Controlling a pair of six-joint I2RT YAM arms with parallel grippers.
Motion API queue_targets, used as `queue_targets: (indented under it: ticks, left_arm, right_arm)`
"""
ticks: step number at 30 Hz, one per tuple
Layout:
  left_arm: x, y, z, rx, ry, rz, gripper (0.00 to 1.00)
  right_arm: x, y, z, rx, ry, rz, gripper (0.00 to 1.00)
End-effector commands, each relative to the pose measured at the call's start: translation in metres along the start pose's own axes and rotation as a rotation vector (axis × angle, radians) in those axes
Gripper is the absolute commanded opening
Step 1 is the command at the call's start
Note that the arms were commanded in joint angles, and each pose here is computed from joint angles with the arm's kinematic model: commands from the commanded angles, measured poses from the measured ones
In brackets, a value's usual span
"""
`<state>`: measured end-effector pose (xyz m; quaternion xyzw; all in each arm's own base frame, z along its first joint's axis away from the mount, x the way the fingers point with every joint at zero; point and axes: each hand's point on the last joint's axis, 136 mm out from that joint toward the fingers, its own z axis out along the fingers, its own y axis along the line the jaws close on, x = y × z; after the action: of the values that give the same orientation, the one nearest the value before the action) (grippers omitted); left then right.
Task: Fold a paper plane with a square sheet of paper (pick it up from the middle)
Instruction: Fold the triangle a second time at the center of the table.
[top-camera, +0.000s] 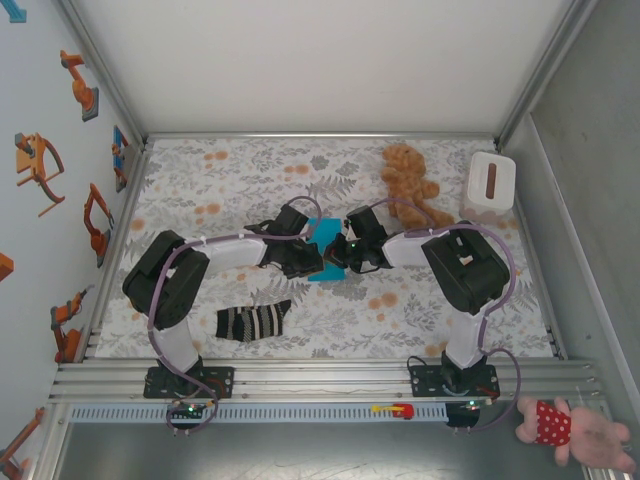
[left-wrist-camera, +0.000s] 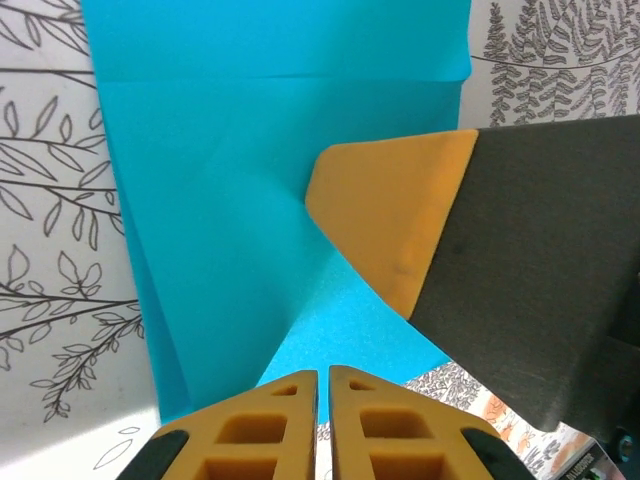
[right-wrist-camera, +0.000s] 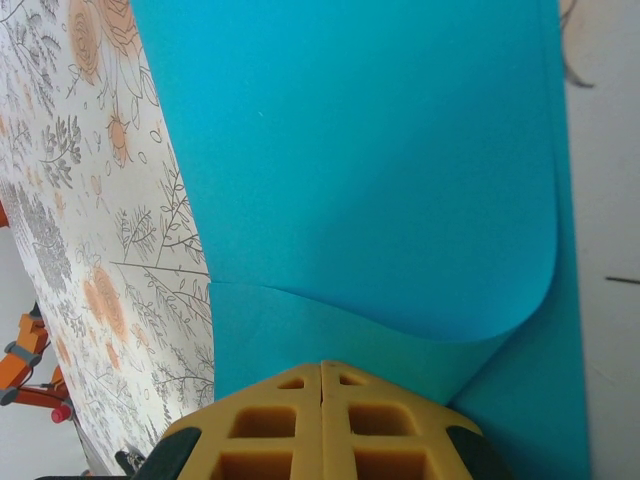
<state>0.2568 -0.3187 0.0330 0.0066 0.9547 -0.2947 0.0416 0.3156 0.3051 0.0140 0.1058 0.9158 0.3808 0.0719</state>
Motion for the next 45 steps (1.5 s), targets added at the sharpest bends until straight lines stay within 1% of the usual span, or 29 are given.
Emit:
queue_targets:
  ticks: [1,5,10,19,27,34,42,45]
  left_arm:
    - [0.000,0.002,0.005,-0.010,-0.001,-0.004,0.11]
    - [-0.002,-0.001,0.006,0.006,-0.005,0.010,0.11]
    - [-0.005,0.000,0.012,-0.006,-0.002,0.013,0.11]
    - [-0.005,0.013,0.015,-0.060,0.000,0.008,0.11]
    - [-0.004,0.016,0.011,-0.065,0.006,0.011,0.10]
    - [0.002,0.023,0.013,-0.028,0.034,-0.024,0.08]
    - [0.013,0.036,0.011,-0.030,0.077,-0.039,0.07]
    - [0.021,0.044,0.008,-0.057,0.103,-0.033,0.06]
  right_arm:
    - [0.027,-0.082,0.008,0.266,0.063,0.133,0.00]
    - [0.027,-0.081,0.009,0.262,0.067,0.134,0.00]
    - [0.028,-0.081,0.009,0.264,0.069,0.136,0.00]
    - [0.029,-0.085,0.010,0.271,0.075,0.140,0.00]
    - [0.030,-0.088,0.011,0.278,0.079,0.142,0.00]
    - [0.032,-0.091,0.012,0.286,0.084,0.144,0.00]
    - [0.033,-0.094,0.012,0.296,0.089,0.146,0.00]
    - [0.034,-0.094,0.011,0.299,0.089,0.145,0.00]
